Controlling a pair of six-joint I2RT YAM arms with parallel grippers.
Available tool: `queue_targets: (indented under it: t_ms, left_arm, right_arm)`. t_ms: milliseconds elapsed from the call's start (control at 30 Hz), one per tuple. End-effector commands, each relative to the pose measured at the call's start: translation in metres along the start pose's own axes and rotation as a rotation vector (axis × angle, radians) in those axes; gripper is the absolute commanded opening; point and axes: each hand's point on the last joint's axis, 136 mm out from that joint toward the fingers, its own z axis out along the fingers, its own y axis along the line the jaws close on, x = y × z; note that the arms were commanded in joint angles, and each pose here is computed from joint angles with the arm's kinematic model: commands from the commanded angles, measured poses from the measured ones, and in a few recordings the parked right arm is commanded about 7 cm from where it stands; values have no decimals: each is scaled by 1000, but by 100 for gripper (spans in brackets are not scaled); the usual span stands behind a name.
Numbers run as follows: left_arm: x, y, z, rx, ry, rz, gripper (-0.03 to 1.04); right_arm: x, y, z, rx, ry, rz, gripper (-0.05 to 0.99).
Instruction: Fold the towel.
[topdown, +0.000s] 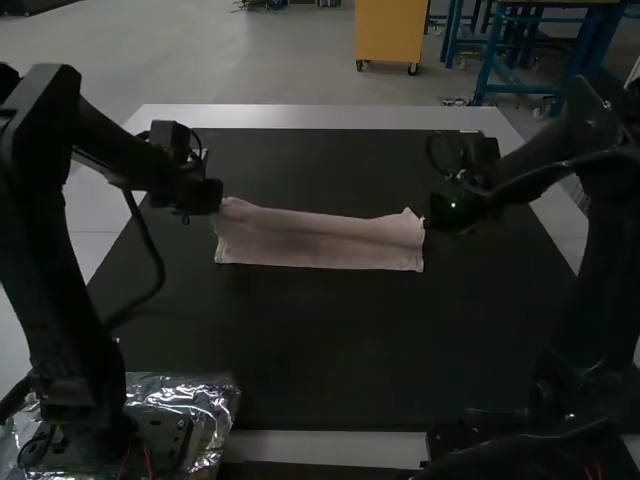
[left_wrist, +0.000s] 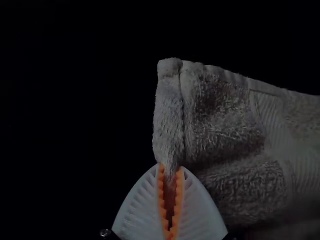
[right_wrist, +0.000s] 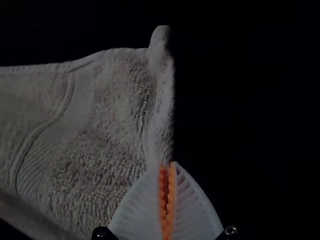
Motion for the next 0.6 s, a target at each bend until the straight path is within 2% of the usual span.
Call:
queue_targets:
  t_ms: [0,400,433,467,533,567]
  left_arm:
    - [4,15,-13,-40,-13,-1,2]
    - [71,12,-21,-40,40,-5,3]
    - [75,12,-20,-38,35,-4,14]
    - [80,8,-20,-22,38,-4,34]
    - [84,2,-20,19,34,-5,83]
    - [83,2,-20,17,31,-6,98]
  right_arm:
    - [1,-4,-10,15,-14,-2,-3]
    - [37,-7,-8,11,10,-1,-2]
    - [37,-7,-8,12,1,-5,4]
    - [37,-7,-8,11,-5,-9,19]
    - [36,-7,-8,12,-13,-19,55]
    - [33,-7,-9,13,-19,-19,74]
